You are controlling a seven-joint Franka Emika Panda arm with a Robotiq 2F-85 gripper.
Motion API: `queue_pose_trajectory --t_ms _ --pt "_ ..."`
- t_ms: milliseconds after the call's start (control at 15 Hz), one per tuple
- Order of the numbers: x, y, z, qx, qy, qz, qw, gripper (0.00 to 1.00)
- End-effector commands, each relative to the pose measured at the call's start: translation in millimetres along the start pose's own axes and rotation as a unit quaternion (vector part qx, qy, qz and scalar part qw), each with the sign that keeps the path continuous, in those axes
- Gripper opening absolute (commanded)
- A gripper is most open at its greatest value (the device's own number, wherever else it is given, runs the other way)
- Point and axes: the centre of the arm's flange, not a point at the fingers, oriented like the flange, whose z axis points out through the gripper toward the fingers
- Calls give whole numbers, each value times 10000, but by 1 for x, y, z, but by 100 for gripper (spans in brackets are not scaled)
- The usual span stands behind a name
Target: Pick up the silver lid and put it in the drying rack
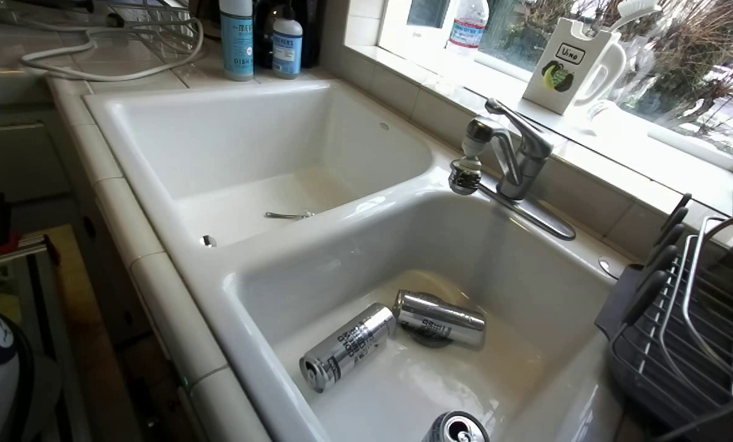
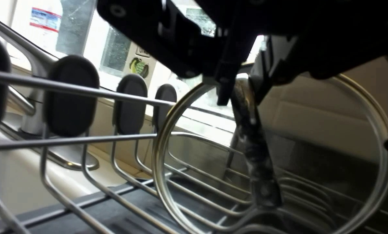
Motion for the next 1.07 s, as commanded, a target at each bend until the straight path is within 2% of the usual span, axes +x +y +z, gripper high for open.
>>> queue_pose_trajectory --t_ms 0,200,333,467,733,1000 --pt "20 -12 -31 616 131 -256 9977 52" --pt "38 -16 -49 881 146 -402 9952 73" --pt "56 -17 -65 827 194 -498 9951 89" --pt "77 -18 -81 717 206 -468 9961 100" --pt "120 -35 -110 510 -380 -451 9970 100" --pt "168 -63 -137 471 -923 -797 9914 100"
